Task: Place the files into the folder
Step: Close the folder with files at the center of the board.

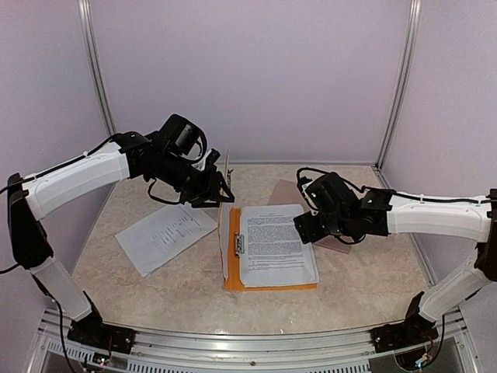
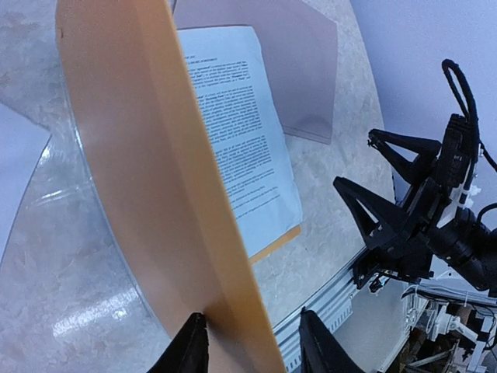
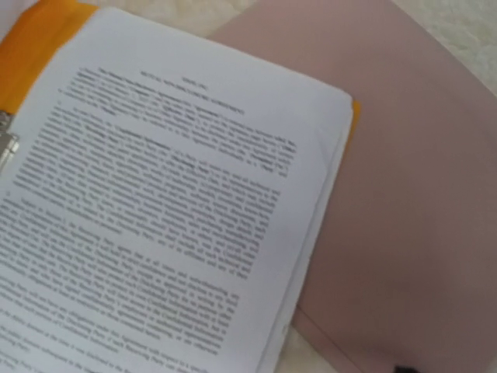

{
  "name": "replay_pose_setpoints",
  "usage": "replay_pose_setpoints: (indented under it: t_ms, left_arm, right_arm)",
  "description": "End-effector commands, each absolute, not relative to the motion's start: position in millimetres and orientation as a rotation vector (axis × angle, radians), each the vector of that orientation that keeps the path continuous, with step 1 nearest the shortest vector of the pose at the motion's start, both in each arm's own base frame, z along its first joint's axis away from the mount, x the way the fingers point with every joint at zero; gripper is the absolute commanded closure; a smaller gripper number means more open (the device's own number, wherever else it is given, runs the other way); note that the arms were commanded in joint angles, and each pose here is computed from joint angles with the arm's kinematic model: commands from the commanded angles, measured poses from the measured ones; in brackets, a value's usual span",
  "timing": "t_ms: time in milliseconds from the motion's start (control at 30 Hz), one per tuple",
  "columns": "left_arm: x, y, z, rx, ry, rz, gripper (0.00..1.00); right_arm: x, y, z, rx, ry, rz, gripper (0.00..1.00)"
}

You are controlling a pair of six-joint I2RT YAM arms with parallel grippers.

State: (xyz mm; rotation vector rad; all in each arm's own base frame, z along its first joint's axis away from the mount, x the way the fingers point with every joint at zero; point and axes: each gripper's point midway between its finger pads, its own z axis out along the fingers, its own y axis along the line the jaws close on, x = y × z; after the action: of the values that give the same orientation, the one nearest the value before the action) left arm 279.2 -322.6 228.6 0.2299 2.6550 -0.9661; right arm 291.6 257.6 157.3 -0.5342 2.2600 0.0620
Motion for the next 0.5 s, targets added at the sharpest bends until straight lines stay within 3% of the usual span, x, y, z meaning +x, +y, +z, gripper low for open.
replay_pose_setpoints:
  t_ms: [0, 233, 467]
  left_arm:
    - [295, -370, 253, 0.356, 2.566, -1.037, 0.57]
    - [299, -431, 254, 0.505, 2.542, -1.114, 0.2]
    - [302, -461, 203, 0.539, 2.642, -1.191, 0.13]
  right_arm:
    - [297, 254, 156, -0.524, 2.253, 0.079, 0.22]
    - [308, 219, 152, -0.415, 2.278, 0.059, 0.22]
    - [321, 177, 156, -0.296, 2.285, 0.005, 0.22]
